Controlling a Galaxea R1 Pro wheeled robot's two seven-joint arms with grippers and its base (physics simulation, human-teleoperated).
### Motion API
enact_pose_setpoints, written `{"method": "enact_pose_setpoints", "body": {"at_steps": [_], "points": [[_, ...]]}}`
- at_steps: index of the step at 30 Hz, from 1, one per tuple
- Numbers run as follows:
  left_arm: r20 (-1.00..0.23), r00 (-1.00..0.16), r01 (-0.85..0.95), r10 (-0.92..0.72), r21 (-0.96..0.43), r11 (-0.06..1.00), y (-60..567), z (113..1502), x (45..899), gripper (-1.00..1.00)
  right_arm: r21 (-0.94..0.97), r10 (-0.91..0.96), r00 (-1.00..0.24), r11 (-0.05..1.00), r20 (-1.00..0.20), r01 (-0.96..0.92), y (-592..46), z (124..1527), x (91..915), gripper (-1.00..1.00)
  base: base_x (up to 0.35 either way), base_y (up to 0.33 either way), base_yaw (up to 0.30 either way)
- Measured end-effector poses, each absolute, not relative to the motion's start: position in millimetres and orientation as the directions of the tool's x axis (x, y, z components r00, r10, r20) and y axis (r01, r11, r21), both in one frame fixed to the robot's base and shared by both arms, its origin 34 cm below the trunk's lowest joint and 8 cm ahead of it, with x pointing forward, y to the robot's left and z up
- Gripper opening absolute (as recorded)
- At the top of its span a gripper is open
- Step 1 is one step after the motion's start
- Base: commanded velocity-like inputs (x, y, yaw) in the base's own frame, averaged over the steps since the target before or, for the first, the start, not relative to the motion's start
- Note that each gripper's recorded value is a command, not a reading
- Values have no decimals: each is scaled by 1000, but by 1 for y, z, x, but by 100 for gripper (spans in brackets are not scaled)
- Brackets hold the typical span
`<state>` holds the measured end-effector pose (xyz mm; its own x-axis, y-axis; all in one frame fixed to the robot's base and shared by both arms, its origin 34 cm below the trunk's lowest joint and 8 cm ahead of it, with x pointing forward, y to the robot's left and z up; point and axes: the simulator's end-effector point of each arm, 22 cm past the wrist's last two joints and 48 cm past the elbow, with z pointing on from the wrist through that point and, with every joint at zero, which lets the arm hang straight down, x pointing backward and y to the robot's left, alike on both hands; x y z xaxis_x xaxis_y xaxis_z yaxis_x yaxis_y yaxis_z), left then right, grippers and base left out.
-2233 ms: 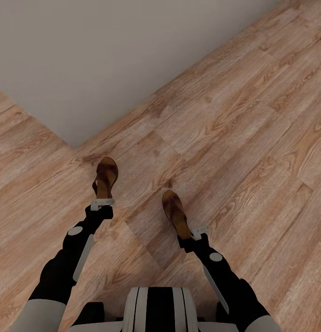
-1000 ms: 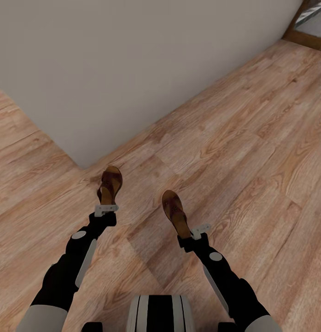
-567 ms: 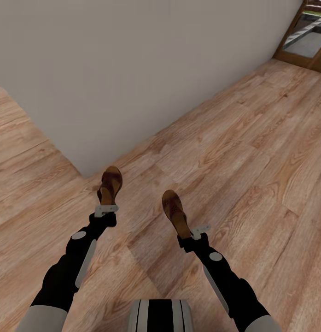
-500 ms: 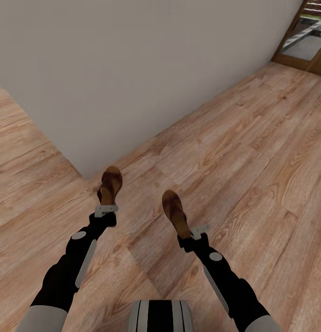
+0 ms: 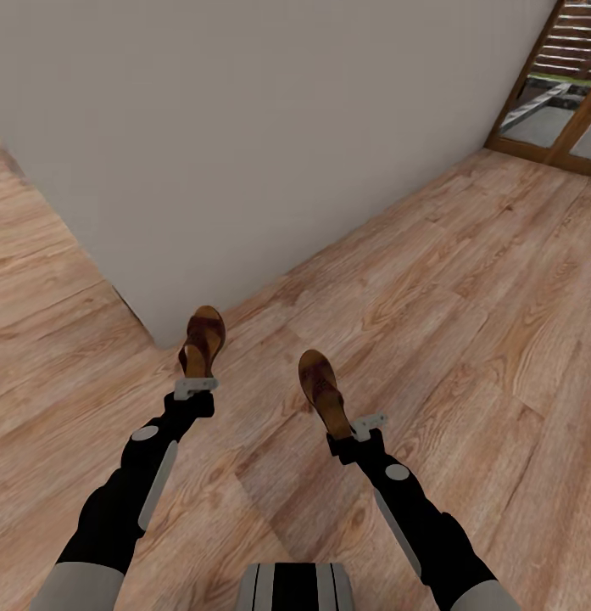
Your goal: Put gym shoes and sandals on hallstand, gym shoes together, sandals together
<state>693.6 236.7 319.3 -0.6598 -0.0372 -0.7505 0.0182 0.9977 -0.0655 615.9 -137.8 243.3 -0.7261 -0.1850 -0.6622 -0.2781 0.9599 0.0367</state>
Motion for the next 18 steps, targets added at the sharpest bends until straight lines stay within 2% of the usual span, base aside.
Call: {"method": "enact_pose_setpoints", "body": {"at_steps": [18], "points": [[-814,-579,25,-37,-63,998,237,385,710,-100,8,-185,-654,960,-734,-280,-138,302,640,-100,0,0,0]]}}
